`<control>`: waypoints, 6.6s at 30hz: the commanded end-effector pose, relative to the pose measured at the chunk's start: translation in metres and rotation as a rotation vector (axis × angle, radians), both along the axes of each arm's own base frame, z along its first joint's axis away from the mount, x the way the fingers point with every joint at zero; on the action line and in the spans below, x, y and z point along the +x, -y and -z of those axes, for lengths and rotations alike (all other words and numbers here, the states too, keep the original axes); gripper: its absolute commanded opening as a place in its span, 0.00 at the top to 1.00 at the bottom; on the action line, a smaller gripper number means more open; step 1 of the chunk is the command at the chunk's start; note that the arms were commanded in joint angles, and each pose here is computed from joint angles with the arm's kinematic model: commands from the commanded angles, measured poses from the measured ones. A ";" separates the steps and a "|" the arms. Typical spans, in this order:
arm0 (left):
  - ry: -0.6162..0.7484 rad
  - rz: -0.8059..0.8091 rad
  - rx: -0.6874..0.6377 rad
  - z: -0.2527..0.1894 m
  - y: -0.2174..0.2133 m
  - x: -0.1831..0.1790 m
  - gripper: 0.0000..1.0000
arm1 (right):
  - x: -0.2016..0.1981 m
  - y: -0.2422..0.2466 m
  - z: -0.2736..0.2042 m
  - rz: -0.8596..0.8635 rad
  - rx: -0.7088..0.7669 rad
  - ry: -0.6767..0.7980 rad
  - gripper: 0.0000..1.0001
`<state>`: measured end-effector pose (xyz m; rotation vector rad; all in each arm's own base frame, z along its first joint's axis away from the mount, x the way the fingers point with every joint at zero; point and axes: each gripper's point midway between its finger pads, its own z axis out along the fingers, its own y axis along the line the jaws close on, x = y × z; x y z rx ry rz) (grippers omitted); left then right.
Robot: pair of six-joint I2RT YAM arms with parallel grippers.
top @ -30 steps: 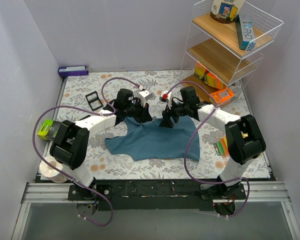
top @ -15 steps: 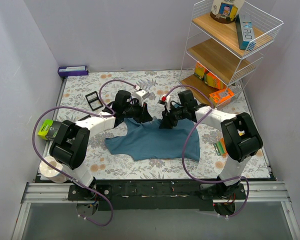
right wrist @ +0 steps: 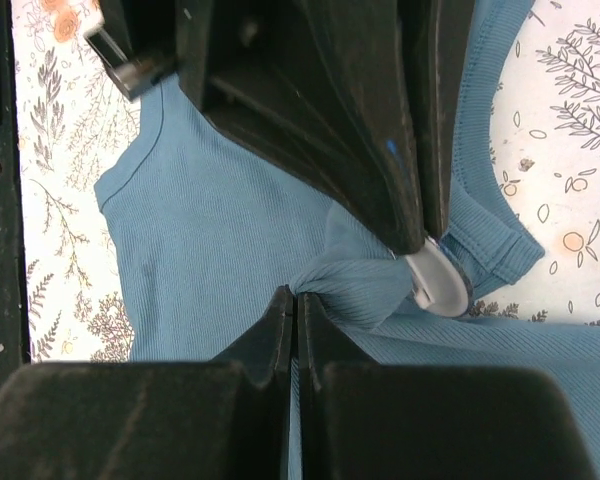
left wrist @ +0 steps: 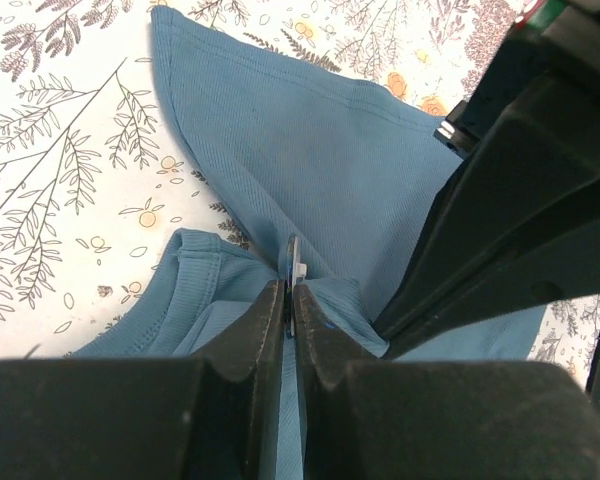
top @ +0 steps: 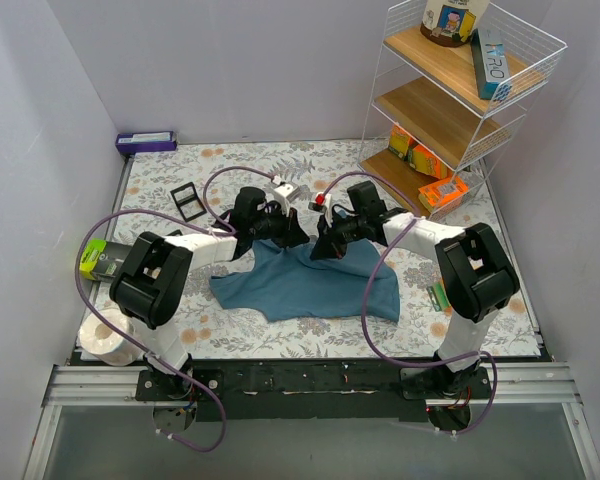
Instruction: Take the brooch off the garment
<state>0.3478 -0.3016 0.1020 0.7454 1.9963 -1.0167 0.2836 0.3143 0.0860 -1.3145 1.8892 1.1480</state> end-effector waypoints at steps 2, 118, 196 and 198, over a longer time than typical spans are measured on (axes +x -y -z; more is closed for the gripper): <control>0.066 -0.010 -0.043 -0.008 0.012 0.014 1.00 | 0.001 -0.018 -0.021 -0.049 0.077 -0.007 0.99; 0.084 -0.008 0.145 0.024 0.005 0.007 0.84 | 0.051 0.027 -0.037 0.023 -0.076 -0.213 0.99; 0.075 0.084 -0.017 -0.011 0.029 0.023 0.33 | 0.034 0.035 -0.041 0.062 -0.104 -0.266 0.99; 0.070 0.084 -0.018 -0.010 0.030 0.023 0.39 | 0.032 0.034 -0.042 0.057 -0.095 -0.277 0.99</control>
